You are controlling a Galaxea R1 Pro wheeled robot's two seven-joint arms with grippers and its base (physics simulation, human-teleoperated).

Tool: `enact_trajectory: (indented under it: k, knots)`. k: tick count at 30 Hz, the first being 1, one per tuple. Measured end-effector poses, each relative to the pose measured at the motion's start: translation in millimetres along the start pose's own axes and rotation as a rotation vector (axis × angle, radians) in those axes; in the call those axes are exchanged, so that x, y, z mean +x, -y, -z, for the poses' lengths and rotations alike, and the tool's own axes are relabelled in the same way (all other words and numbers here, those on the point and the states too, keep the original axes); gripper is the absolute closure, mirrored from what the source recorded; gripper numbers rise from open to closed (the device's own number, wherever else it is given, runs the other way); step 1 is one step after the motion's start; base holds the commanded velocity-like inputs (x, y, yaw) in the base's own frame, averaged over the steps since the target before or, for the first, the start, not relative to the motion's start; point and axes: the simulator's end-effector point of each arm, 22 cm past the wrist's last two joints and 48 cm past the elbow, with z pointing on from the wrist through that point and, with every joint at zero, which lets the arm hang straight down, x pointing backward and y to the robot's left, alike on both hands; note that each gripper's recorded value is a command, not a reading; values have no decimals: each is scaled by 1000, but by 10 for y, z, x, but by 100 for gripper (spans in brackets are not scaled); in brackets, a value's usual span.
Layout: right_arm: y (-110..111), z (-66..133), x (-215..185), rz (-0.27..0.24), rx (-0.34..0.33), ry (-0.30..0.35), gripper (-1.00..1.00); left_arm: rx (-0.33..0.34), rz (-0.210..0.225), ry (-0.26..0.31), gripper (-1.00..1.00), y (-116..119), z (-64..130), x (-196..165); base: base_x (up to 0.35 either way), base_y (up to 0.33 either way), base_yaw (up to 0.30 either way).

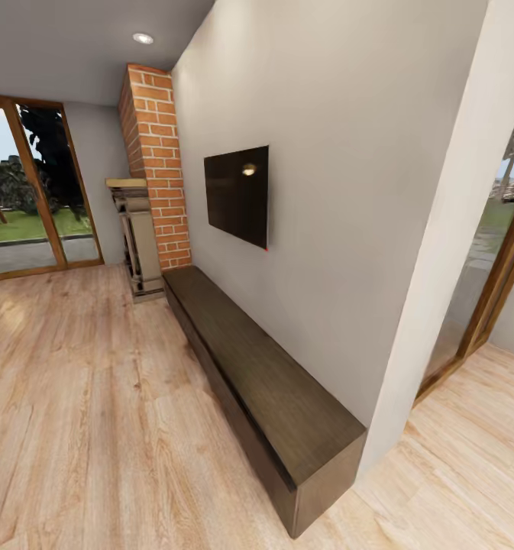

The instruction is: In the kitchen, take the Vidalia onion out of the sink, dice it on the chopping board with the paring knife, put the diced onion into the bowl on the countertop, then place both the paring knife and the chopping board into the sink.

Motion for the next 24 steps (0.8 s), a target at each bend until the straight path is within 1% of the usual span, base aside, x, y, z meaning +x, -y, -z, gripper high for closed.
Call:
enact_trajectory:
  k: [5, 13, 24]
  knots:
    - [15, 0, -22, 2, 3, 4, -100, 3, -3, 0, -100, 15, 0, 2, 0, 0, 0]
    - [-324, 12, -231, 2, -40, 48, -100, 3, -3, -2, -100, 15, 0, 16, 0, 0, 0]
    - [-334, 14, -255, 5, -41, 53, -100, -5, -2, -2, -100, -48, 0, 16, 0, 0, 0]
